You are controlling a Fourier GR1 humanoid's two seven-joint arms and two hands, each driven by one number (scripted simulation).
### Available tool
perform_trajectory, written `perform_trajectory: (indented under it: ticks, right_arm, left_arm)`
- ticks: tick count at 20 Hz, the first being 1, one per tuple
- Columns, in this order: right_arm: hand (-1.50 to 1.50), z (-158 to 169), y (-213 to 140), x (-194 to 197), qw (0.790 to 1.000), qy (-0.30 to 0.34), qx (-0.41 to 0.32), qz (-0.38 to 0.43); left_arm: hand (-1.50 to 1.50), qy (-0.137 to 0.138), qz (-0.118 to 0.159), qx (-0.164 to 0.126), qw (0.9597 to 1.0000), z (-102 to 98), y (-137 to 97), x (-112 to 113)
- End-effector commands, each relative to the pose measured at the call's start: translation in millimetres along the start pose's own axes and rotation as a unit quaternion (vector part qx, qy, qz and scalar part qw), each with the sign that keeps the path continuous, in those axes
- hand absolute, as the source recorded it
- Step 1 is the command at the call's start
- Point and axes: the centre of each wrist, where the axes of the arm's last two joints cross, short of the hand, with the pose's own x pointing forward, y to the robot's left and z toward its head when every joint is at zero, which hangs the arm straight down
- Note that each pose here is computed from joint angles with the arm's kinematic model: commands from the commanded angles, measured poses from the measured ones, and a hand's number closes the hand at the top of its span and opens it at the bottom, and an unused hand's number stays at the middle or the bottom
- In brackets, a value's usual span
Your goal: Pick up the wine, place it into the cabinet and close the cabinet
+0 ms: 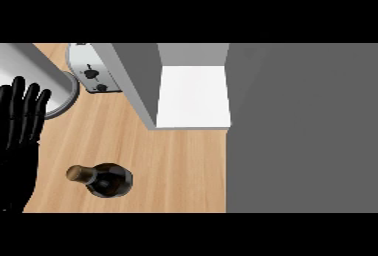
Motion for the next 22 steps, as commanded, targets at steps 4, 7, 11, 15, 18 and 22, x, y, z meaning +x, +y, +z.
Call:
perform_trajectory:
  ticks: [4,7,11,15,18,22]
  right_arm:
    - [-1.50,11,-10,16,1.000,-0.008,-0.002,0.019]
    - [-1.50,23,13,2,0.991,0.055,0.089,-0.077]
    - [-1.50,37,8,31,0.986,0.073,0.114,-0.092]
    - [-1.50,58,10,66,0.985,0.072,0.112,-0.108]
    - [-1.50,61,13,92,0.986,0.067,0.104,-0.111]
    - [-1.50,65,11,91,0.983,0.083,0.109,-0.119]
  left_arm:
    - [-1.50,-0.019,0.154,-0.121,0.9804,12,4,2]
    - [-1.50,0.106,0.268,-0.168,0.9427,29,-17,-26]
    - [-1.50,0.133,0.315,-0.199,0.9185,42,13,-10]
    - [-1.50,0.143,0.335,-0.203,0.9091,42,44,30]
    - [-1.50,0.157,0.339,-0.214,0.9025,35,53,50]
    - [-1.50,0.152,0.343,-0.201,0.9049,25,85,76]
